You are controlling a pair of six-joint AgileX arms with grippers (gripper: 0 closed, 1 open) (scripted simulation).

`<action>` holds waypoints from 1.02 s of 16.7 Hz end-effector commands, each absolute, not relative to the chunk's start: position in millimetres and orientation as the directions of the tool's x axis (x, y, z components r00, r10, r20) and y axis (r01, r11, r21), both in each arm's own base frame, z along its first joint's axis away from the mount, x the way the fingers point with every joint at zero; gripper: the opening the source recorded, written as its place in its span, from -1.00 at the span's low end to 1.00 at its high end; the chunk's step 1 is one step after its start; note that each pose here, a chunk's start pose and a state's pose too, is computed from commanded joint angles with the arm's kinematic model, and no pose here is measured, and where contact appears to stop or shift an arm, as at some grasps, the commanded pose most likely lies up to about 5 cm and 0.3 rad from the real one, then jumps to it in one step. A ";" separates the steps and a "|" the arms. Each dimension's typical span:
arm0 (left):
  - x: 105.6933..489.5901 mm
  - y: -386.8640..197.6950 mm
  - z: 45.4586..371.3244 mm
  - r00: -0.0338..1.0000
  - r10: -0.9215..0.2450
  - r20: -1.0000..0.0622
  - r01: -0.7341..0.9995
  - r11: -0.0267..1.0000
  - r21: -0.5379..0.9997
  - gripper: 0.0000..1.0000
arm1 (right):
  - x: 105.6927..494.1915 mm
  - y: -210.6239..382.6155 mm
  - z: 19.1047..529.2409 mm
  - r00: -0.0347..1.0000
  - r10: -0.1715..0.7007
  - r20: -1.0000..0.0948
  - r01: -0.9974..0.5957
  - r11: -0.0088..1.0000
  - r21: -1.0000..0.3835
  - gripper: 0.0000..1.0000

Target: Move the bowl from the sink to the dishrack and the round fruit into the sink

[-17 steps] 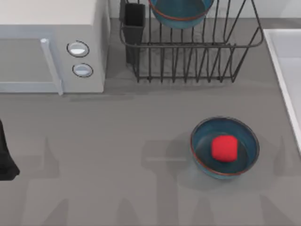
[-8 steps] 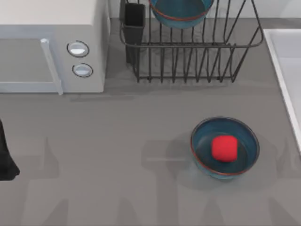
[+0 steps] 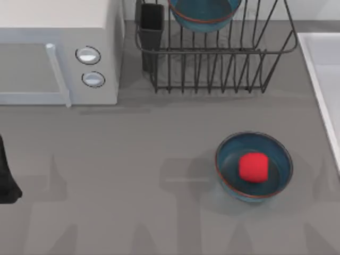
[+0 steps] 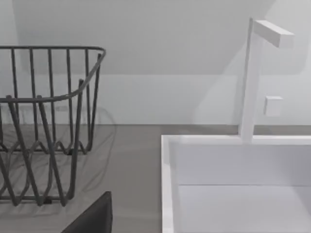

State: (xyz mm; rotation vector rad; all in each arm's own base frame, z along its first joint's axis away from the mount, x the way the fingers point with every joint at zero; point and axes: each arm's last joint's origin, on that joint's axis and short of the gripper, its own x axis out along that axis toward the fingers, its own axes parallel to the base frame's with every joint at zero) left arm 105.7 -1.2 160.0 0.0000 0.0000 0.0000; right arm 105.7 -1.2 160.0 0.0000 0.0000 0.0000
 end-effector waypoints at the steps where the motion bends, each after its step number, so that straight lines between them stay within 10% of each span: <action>1: 105.7 -1.2 160.0 1.000 0.000 0.000 0.000 1.000 0.000 1.00 | 105.7 -1.2 160.0 1.000 0.000 0.000 0.000 1.000 0.000 1.00; 17: 105.7 -1.2 160.0 1.000 0.000 0.000 0.000 1.000 0.000 1.00 | 106.5 2.1 167.7 0.998 0.037 -0.051 -0.036 0.999 0.018 1.00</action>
